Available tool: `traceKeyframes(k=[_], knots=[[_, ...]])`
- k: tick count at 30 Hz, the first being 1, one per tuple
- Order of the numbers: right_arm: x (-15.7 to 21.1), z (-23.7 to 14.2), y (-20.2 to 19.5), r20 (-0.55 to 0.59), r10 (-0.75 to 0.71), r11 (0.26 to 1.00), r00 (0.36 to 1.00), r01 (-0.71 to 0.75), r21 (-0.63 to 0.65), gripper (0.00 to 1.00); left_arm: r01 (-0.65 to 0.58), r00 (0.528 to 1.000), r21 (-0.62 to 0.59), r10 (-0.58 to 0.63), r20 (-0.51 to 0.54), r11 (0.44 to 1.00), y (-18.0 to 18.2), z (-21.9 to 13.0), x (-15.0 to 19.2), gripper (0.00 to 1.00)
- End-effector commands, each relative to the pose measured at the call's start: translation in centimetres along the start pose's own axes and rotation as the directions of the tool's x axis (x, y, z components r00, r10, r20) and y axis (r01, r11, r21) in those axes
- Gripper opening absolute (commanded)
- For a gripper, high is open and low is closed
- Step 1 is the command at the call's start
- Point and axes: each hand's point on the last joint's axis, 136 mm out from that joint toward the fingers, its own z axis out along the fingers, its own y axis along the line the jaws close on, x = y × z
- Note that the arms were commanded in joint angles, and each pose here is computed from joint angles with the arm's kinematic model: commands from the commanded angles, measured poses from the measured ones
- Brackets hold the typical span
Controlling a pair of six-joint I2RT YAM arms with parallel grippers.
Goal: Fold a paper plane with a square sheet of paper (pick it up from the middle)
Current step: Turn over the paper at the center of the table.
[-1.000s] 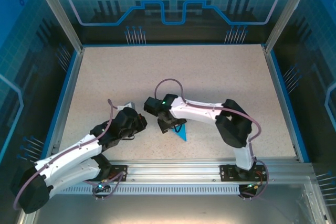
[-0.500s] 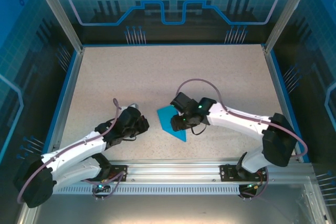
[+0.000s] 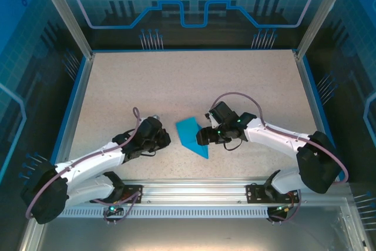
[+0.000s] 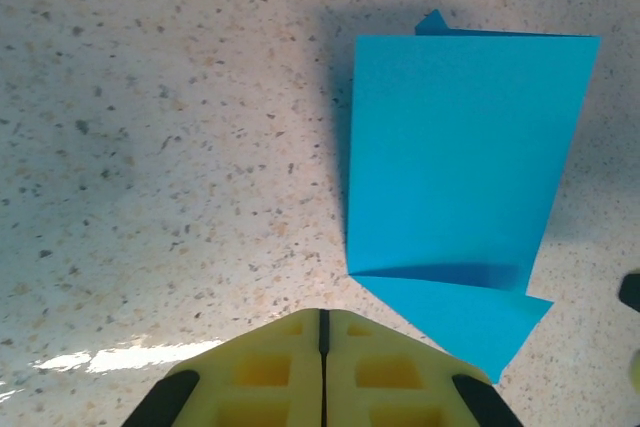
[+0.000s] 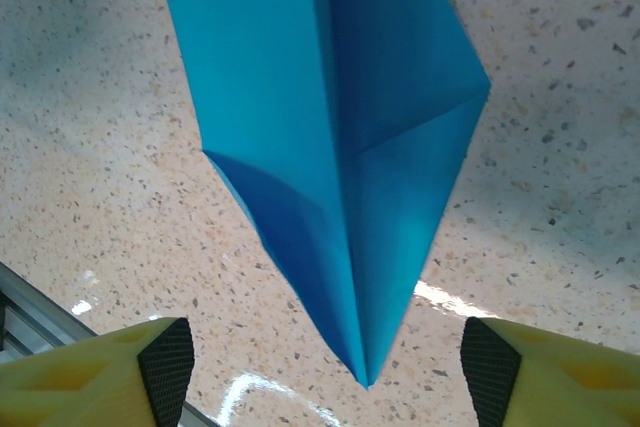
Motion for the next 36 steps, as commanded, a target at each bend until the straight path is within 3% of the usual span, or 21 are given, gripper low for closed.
traceKeyframes(k=[1,27,31,36], knots=[[-0.2,-0.2,0.8,0.003,-0.017,0.997,1.0,0.018,-0.073,0.78,-0.019,1.0,0.062,0.019,-0.006,0.998,-2.0,-0.1,-0.6,0.09],[0.9,4.0,0.4,-0.148,-0.043,0.996,0.988,0.03,-0.09,0.85,-0.009,0.999,0.09,0.013,-0.038,0.996,-2.6,0.3,-0.5,0.13],[0.9,5.1,0.4,-0.176,-0.046,0.996,0.983,0.033,-0.077,0.8,-0.009,0.999,0.084,0.013,-0.041,0.996,-2.4,0.3,-0.4,0.13],[0.5,5.3,1.1,-0.174,-0.059,0.996,0.983,0.047,-0.069,0.61,-0.007,0.999,0.084,0.01,-0.039,0.996,-2.5,0.4,-0.5,0.13]])
